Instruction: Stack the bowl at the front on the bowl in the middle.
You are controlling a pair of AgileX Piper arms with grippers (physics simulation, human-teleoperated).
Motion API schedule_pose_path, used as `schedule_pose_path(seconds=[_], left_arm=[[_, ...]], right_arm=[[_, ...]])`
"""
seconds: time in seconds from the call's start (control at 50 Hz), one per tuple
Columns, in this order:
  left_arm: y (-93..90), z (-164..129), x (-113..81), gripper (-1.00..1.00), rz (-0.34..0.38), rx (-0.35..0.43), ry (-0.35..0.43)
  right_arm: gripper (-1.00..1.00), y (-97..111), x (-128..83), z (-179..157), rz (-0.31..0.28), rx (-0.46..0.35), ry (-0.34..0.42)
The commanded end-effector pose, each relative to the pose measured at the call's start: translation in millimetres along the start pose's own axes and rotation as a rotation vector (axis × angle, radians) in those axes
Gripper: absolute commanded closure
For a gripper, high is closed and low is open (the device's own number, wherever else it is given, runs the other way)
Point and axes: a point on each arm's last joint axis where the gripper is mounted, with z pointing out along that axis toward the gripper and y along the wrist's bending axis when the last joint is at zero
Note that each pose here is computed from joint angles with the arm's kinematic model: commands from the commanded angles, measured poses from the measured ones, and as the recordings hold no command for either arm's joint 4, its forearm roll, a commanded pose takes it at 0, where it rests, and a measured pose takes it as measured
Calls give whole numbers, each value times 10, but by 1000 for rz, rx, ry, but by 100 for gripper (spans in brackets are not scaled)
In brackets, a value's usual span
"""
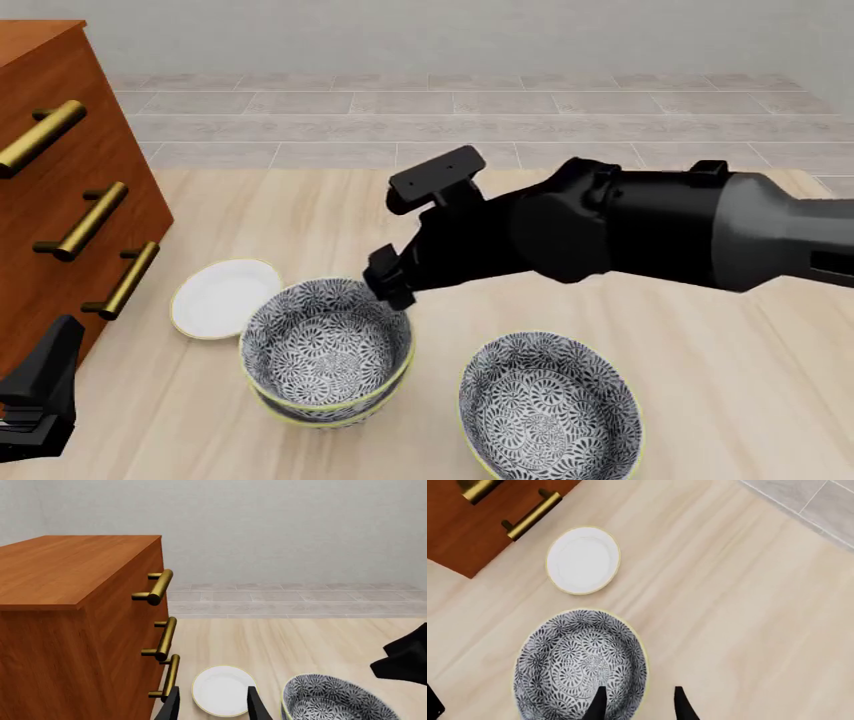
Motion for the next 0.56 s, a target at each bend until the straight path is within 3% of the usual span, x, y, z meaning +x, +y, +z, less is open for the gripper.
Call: schedule_pose_path(seconds=[0.02, 0.56], left_arm=[[0, 0, 0, -100, 0, 0, 0], [0, 0, 0, -100, 0, 0, 0]], right_arm=[[-100, -48, 20, -311, -10, 8, -25], [-100, -173, 298, -1288, 0, 36, -133]])
